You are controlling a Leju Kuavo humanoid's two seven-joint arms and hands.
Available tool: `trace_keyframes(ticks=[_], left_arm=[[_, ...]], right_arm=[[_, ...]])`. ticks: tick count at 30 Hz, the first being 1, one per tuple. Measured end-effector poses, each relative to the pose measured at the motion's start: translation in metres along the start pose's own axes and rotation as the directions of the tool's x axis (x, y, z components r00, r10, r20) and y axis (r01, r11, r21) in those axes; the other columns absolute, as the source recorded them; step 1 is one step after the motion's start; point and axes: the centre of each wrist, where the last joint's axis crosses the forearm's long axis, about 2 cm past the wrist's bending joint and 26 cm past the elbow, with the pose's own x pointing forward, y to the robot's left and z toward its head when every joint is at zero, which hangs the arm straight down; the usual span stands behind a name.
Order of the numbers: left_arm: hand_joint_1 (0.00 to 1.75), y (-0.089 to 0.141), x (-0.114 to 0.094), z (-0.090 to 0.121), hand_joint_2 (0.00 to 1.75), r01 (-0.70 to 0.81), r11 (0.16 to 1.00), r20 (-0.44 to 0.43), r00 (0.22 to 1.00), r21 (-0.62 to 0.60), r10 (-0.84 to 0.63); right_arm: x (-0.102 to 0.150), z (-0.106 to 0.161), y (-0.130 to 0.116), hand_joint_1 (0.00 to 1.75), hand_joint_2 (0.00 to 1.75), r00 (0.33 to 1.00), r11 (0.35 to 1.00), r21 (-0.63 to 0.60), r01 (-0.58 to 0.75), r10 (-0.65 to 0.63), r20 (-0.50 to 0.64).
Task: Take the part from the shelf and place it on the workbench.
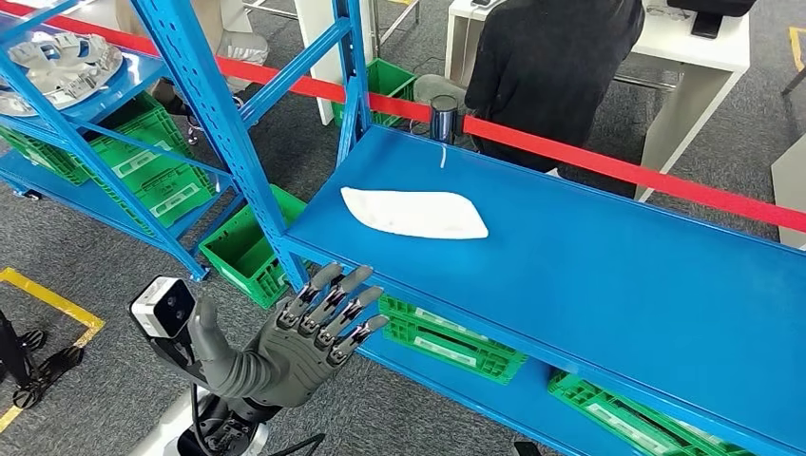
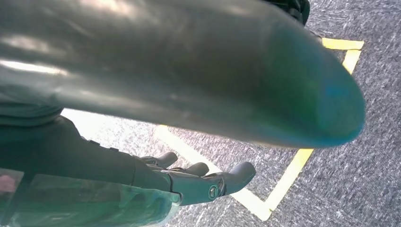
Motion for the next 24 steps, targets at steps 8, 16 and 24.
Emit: trace_keyframes(ticks=[8, 16, 24], left_arm=[[0.0, 0.0002, 0.0007, -0.0008, 0.0, 0.003, 1.0, -0.001, 1.0, 0.0, -0.003], [0.0, 0.0014, -0.0004, -0.0012, 0.0, -0.001, 1.0, -0.014, 1.0, -0.006, 0.001], [0.0, 0.0033, -0.0035, -0.0011, 0.0, -0.01, 1.0, -0.031, 0.999, -0.005, 0.01]], right_arm=[[0.0, 0.0, 0.0022, 0.0, 0.0, 1.0, 1.0, 0.013, 0.012, -0.012, -0.001], [-0.0042, 0.0002, 0.0031, 0.0, 0.0, 0.998, 0.998, 0.019, 0.056, -0.056, -0.011], [-0.0084, 0.0004, 0.0052, 0.0, 0.0, 0.997, 0.997, 0.024, 0.076, -0.076, -0.013]])
